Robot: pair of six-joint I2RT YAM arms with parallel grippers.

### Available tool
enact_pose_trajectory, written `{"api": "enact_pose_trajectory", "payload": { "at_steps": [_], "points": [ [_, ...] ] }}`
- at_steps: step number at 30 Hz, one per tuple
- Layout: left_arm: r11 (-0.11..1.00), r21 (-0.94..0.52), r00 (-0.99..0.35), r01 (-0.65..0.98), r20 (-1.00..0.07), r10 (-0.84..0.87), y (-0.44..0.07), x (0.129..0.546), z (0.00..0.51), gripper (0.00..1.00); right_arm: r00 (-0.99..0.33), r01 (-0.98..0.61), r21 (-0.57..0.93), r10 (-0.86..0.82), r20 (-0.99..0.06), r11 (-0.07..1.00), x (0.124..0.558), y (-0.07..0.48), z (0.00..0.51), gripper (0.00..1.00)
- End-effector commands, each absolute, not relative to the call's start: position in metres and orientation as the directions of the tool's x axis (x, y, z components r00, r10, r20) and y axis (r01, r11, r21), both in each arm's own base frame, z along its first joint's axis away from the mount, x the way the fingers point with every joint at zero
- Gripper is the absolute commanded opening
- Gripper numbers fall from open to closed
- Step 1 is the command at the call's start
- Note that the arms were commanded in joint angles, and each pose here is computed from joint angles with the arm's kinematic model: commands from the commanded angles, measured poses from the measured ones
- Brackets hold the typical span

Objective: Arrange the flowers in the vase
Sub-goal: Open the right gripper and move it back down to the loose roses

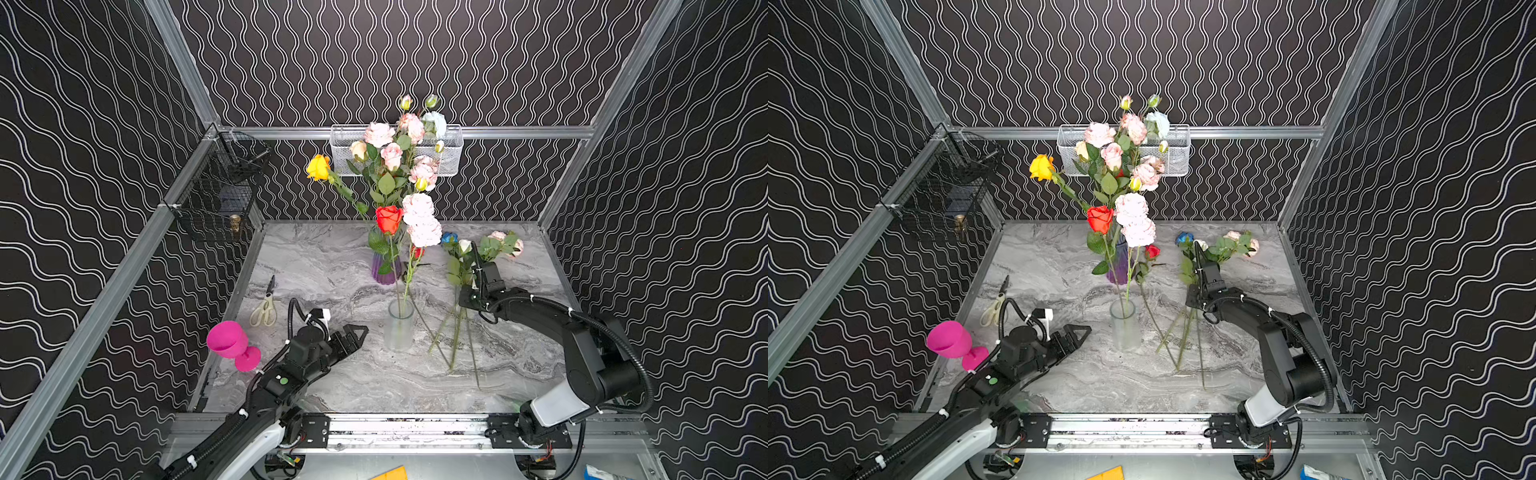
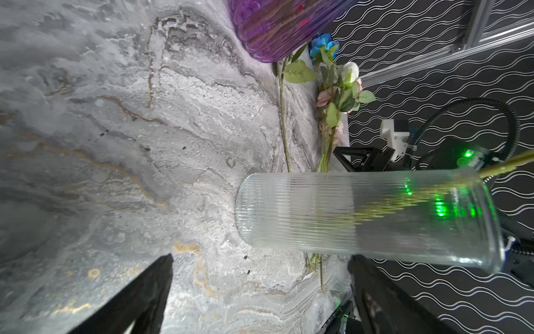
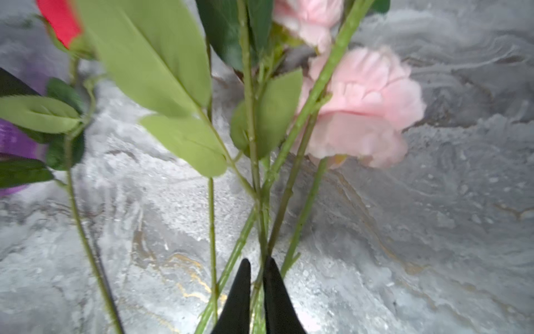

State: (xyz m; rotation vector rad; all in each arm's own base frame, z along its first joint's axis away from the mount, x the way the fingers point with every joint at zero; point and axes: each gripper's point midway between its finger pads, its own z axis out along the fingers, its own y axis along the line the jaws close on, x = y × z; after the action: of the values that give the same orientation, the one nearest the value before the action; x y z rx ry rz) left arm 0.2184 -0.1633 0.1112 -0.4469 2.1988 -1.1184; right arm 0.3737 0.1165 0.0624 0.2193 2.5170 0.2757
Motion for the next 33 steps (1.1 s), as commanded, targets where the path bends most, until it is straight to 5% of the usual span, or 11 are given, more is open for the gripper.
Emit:
{"api": "enact_pose_trajectory", "payload": {
  "at_steps": [1,6,8,10,22,28,33],
  "points": [
    [0.563,-0.826,-0.735,0.016,-0.391,-0.554,-0.166,0.223,0.124,0.98,-0.8,0.072,0.277,0.222,-0.558,0.958,0.376,0.122,0.068,0.07],
    [0.566,-0.824,-0.735,0.01,-0.389,-0.555,-0.165,0.222,0.124,0.98,-0.775,0.068,0.294,0.236,-0.586,0.953,0.375,0.122,0.078,0.05],
    [0.567,-0.824,-0.734,0.011,-0.392,-0.555,-0.164,0.222,0.126,0.98,-0.769,0.078,0.28,0.236,-0.594,0.957,0.378,0.118,0.077,0.16],
    [0.568,-0.823,-0.732,0.01,-0.393,-0.556,-0.164,0.222,0.126,0.98,-0.781,0.082,0.282,0.237,-0.578,0.956,0.38,0.119,0.072,0.17],
    [0.574,-0.819,-0.737,-0.001,-0.388,-0.553,-0.163,0.22,0.123,0.98,-0.806,0.096,0.269,0.233,-0.543,0.958,0.396,0.119,0.057,0.08],
    [0.583,-0.813,-0.734,0.009,-0.401,-0.548,-0.163,0.222,0.126,0.98,-0.821,0.09,0.273,0.226,-0.523,0.958,0.397,0.121,0.051,0.22],
    [0.583,-0.813,-0.739,0.008,-0.397,-0.544,-0.165,0.223,0.125,0.98,-0.83,0.092,0.27,0.223,-0.512,0.958,0.397,0.123,0.045,0.14]
  ]
}}
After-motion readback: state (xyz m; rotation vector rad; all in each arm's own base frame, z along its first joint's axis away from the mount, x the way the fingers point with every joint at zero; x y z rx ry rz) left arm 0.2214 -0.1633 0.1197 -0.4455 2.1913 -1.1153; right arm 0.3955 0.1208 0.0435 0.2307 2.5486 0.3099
